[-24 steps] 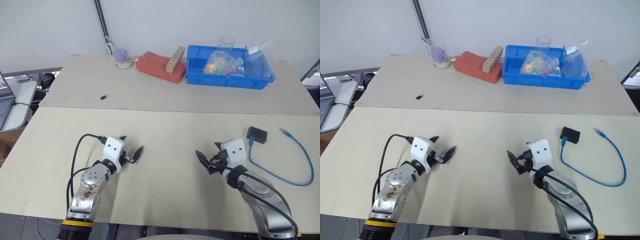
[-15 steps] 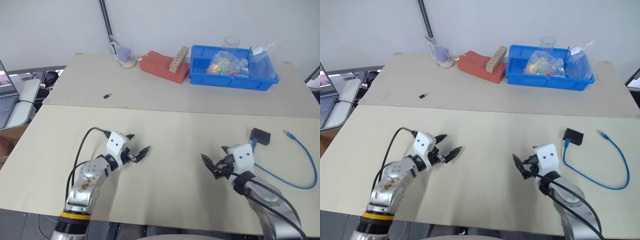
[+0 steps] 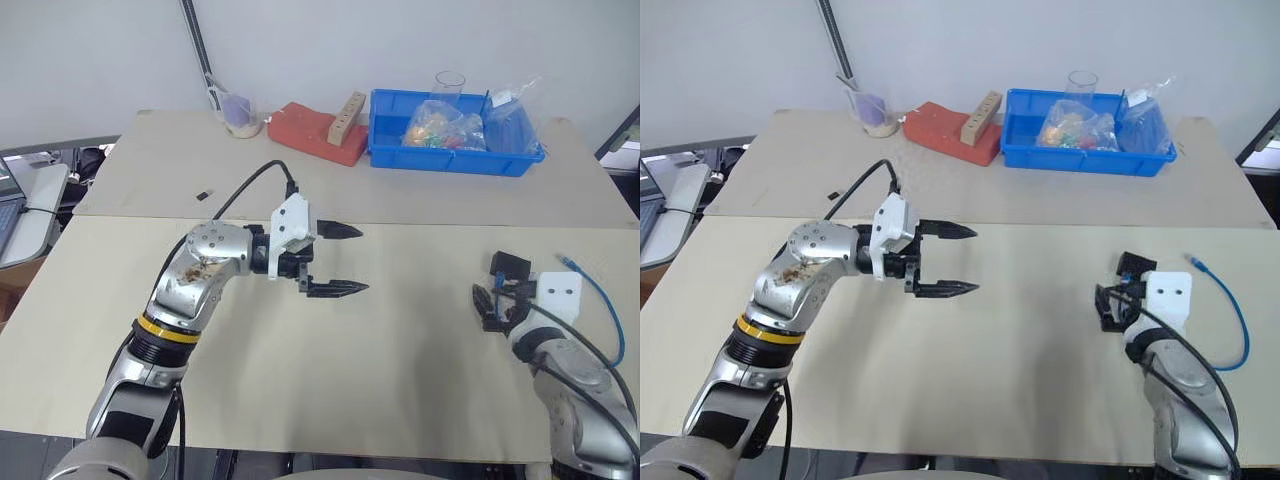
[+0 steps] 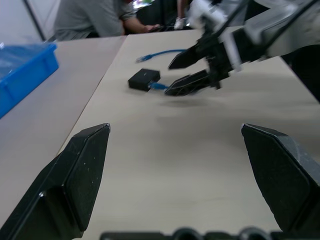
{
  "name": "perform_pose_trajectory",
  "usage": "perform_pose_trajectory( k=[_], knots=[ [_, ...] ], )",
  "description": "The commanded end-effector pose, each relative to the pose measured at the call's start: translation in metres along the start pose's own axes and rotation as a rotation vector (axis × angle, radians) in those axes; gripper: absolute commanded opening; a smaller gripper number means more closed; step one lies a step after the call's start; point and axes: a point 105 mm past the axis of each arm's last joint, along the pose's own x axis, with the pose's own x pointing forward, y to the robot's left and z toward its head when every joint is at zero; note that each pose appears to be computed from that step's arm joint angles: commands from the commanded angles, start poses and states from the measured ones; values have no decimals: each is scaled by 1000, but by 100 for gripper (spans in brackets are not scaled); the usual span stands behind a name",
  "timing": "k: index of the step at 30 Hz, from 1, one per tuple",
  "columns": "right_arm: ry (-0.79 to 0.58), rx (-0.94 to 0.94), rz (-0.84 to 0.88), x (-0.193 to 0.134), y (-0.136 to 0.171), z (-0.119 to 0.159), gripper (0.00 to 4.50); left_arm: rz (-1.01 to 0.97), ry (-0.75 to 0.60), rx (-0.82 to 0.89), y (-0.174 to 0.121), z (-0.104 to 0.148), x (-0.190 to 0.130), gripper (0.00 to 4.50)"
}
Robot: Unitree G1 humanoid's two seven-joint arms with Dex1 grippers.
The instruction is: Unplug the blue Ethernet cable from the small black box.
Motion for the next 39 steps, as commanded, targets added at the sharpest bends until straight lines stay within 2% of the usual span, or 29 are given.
perform_pose_trajectory(
  k=[1, 7, 10, 18, 20, 22, 24, 25, 27, 29, 33, 36, 39],
  knots=[
    [40, 82, -38, 9, -9, -2, 450, -34, -6, 31, -2, 5, 2, 446],
    [74, 67, -61, 24, -14, -5, 450, -21, 8, 29, -6, -1, -1, 446],
    [79, 66, -70, 26, -16, -6, 369, -8, 10, 29, -7, -2, -4, 450],
    [84, 33, -71, 32, -14, -9, 89, 12, 4, 28, -7, 0, -7, 450],
    [56, 17, -17, 33, -8, -3, 17, 20, -10, 12, -7, 2, -7, 450],
    [21, 50, 73, 32, 2, 4, 1, 30, -20, -7, -7, 3, -8, 450],
    [-13, 65, 255, 24, 25, 20, 1, 65, -20, -34, -2, 1, -11, 450],
    [-45, 11, 341, 19, 36, 30, 1, 89, -22, -51, 2, 0, -13, 450],
    [-124, -258, 522, 4, 56, 49, 1, 163, -76, -165, 17, 1, -22, 450],
    [-267, -676, 693, -11, 76, 64, 1, 204, -145, -315, 32, 5, -33, 450],
    [-542, -1157, 816, -17, 91, 75, 1, 187, -204, -492, 45, 13, -44, 450],
    [-734, -1353, 852, -17, 101, 84, 1, 143, -216, -548, 48, 18, -48, 450],
    [-866, -1451, 876, -15, 115, 92, 1, 59, -175, -552, 38, 18, -44, 450]
  ],
)
